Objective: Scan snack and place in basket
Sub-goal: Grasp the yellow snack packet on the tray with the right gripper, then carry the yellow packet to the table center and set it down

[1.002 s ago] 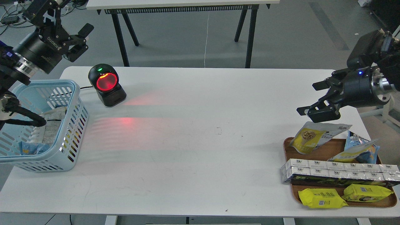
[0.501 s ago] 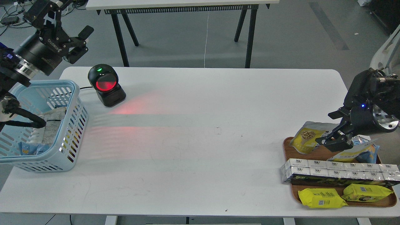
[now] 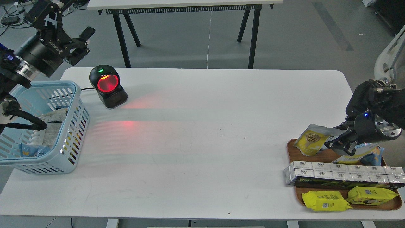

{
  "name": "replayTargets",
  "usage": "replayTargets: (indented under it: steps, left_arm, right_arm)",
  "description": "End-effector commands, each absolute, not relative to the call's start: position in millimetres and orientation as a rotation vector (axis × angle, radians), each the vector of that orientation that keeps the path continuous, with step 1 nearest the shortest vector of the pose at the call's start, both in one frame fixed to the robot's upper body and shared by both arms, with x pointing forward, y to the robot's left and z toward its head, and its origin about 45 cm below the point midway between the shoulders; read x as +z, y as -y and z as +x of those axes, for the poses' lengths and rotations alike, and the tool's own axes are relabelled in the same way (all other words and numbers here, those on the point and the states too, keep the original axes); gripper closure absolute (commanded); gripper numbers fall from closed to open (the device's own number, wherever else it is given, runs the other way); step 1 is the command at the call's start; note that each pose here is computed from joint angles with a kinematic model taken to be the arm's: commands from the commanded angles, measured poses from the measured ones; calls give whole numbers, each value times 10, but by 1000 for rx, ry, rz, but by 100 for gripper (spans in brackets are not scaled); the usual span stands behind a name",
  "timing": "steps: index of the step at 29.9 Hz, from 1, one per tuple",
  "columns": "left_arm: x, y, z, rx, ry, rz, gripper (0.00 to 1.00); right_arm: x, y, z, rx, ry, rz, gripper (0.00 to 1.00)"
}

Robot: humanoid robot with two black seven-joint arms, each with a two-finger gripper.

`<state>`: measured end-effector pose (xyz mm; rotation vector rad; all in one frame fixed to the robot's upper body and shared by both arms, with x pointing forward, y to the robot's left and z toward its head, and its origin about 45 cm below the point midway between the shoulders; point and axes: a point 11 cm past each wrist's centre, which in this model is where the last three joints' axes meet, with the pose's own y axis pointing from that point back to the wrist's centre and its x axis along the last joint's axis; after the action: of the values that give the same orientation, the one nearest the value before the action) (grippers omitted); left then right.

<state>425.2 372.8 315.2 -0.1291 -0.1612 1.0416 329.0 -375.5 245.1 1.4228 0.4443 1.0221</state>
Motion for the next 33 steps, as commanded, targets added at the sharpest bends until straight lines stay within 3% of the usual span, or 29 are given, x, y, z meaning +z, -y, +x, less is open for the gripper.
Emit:
replayTargets:
  steps: [1,5,7,19,23,33]
  left_arm:
    - [3149,-3729,4251,1042,161,-129,0]
    - [3143,-3731,4249,1042,159,-128,0]
    - [3143,-3731,4249,1042,159,-128,0]
    - [3149,-3729,4251,1042,161,-129,0]
    - [3154,-3731,4252,1043,161,-131,0]
    - [3120,-3692,4284,1045,151,-141,0]
  right_arm:
    - [2458,3761,3307,1023,-440,1419,77]
    - [2470,3770,3307,1023,-435,1418,83]
    - [2481,3761,3333,1027,-424,1421,100]
    - [2734,3701,3500,1085,-323,1424,100]
    - [2995,3503,3659,1170,-237,1450,100]
    - [3320,1964,3772,1541,-390,1531,100]
